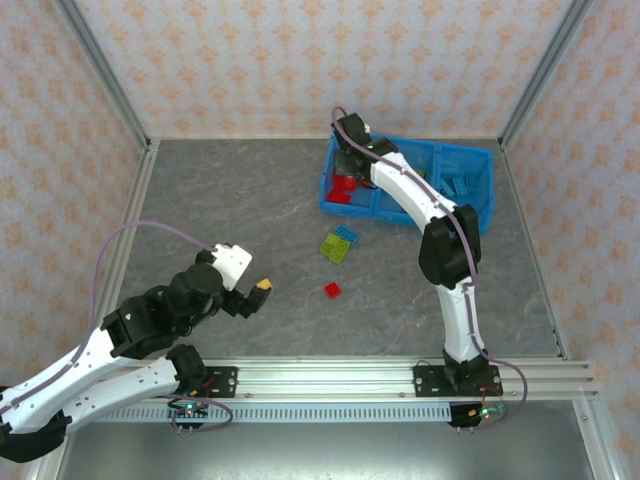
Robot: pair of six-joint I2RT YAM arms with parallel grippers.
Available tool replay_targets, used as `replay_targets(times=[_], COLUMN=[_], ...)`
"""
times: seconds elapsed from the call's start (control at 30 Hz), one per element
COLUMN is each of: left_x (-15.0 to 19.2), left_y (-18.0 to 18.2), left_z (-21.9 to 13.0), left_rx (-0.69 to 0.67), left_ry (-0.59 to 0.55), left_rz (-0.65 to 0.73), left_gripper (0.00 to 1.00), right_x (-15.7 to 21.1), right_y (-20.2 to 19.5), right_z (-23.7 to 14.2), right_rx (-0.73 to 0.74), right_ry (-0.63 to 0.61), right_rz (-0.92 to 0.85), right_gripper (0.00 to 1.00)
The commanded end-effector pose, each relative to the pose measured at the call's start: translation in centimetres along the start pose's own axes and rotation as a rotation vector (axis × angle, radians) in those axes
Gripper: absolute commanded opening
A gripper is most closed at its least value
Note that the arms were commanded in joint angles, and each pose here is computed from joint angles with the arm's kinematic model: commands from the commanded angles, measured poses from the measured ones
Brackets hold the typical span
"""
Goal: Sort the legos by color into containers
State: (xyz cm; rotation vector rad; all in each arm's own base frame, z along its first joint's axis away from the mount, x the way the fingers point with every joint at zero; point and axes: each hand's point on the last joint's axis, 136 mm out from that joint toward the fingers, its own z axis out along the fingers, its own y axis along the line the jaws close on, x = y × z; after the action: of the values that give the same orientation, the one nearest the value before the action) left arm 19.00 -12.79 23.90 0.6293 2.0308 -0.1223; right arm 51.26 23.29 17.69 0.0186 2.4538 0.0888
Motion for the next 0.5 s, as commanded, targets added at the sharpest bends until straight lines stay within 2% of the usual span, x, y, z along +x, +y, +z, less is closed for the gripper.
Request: replay_targets(times=[0.0,0.2,0.3,0.37,0.47], left_x=[0.4,0.5,-0.1,-0.2,-0.1], left_y=[1.2,1.6,1.5,1.1,0.1], left_z=[-0.4,-0.2,0.4,1.1,2.5], left_rx=[-0.053,-0.082,-0.092,-0.100,-0.129], left_ry=[0.003,0.015,0.016,0.055,0.183], left_rz=[-0.029,-0.087,-0.206,-0.297,-0.390], left_gripper=[1.00,1.00,1.00,1.00,1.00], right_x=[-1.0,-0.5,1.1,2.7,5.7], right_y=[-0.3,-1.1,-1.6,-2.2,-3.9], right_z=[-4.2,-11.1,-15.2,-18.0,-21.7], right_rx=[-0.020,-0.119,-0.209,-0.270,-0.321], right_ry=[-0.005,-0.047,-0.067,-0.076,-0.086], right_rz=[0.001,0.045,0.074,0.086,0.110], right_gripper=[0.56,0.56,0.57,0.60,0.68])
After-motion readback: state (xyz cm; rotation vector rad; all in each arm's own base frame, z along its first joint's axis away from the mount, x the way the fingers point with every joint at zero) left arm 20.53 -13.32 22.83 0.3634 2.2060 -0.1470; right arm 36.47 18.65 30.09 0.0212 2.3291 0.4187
